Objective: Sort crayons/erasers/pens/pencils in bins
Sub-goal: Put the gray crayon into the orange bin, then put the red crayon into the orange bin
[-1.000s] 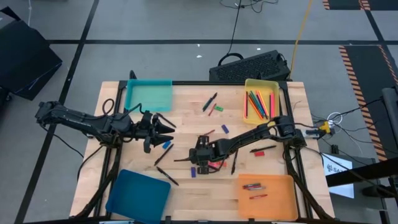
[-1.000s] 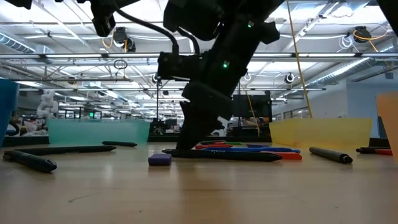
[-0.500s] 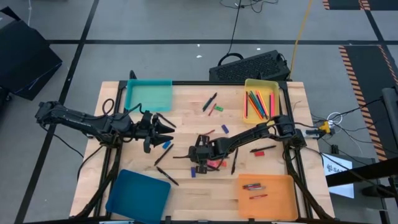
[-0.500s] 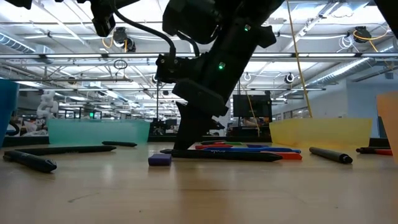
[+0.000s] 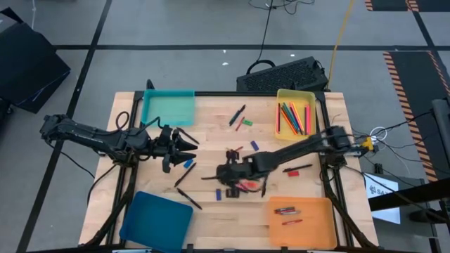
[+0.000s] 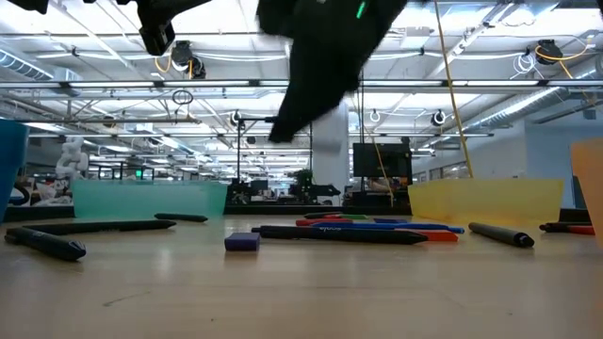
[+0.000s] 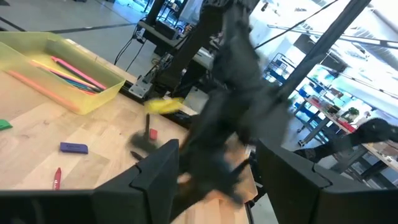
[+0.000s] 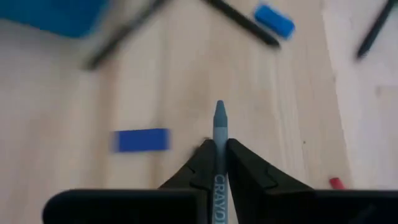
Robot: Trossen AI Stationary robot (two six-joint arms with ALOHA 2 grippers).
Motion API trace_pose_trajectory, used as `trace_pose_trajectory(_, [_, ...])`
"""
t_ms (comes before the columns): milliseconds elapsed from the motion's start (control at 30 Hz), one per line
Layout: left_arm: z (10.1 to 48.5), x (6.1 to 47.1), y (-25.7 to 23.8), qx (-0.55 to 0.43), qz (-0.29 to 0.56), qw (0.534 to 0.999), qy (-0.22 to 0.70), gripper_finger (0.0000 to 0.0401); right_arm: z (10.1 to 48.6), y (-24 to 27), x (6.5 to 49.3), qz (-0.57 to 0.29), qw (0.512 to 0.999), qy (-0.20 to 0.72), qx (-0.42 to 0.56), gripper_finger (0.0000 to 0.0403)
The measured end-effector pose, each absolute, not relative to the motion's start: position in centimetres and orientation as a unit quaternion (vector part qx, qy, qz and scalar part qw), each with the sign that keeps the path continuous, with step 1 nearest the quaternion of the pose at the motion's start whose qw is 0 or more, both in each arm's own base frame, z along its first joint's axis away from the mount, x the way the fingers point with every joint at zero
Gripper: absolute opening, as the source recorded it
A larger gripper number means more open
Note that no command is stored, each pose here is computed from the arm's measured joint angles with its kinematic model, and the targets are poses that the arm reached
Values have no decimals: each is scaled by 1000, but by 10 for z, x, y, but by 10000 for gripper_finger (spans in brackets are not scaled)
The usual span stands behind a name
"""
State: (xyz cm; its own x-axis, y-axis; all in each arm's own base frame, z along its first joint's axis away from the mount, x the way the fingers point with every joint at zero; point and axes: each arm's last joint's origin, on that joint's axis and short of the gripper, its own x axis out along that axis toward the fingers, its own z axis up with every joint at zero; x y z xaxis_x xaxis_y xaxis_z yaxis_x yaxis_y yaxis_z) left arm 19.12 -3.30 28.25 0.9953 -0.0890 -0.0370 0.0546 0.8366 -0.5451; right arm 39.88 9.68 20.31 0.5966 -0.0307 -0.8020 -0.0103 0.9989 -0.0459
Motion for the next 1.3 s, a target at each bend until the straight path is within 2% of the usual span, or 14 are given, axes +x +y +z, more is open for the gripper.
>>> trace_pose_trajectory(167, [282, 191, -33, -283, -37, 958, 31, 216, 258, 138, 349, 78, 889, 442, -94, 25])
trace_pose_trajectory(267, [282, 191, -33, -283, -37, 958, 30, 216, 275, 162, 307, 122, 857, 486, -120, 26])
trace_pose_trajectory(433, [282, 191, -33, -283, -38, 958, 30, 216, 275, 194, 250, 130, 792, 583, -126, 26])
trace_pose_trajectory(600, [282, 191, -33, -283, -37, 958, 30, 216, 247, 224, 217, 145, 770, 615, -87, 26])
trace_pose_trajectory(867, [282, 191, -33, -284, -37, 958, 30, 216, 179, 225, 194, 121, 771, 625, -31, 28])
trace_pose_trajectory(1000, [284, 191, -33, -285, -36, 958, 20, 216, 162, 215, 190, 118, 757, 642, -23, 50])
trace_pose_trajectory(1133, [286, 191, -33, -300, -38, 953, 14, 216, 172, 215, 198, 160, 743, 650, -3, 98])
trace_pose_trajectory(1300, [286, 191, -33, -306, -46, 951, 17, 216, 225, 206, 225, 174, 767, 618, 9, 150])
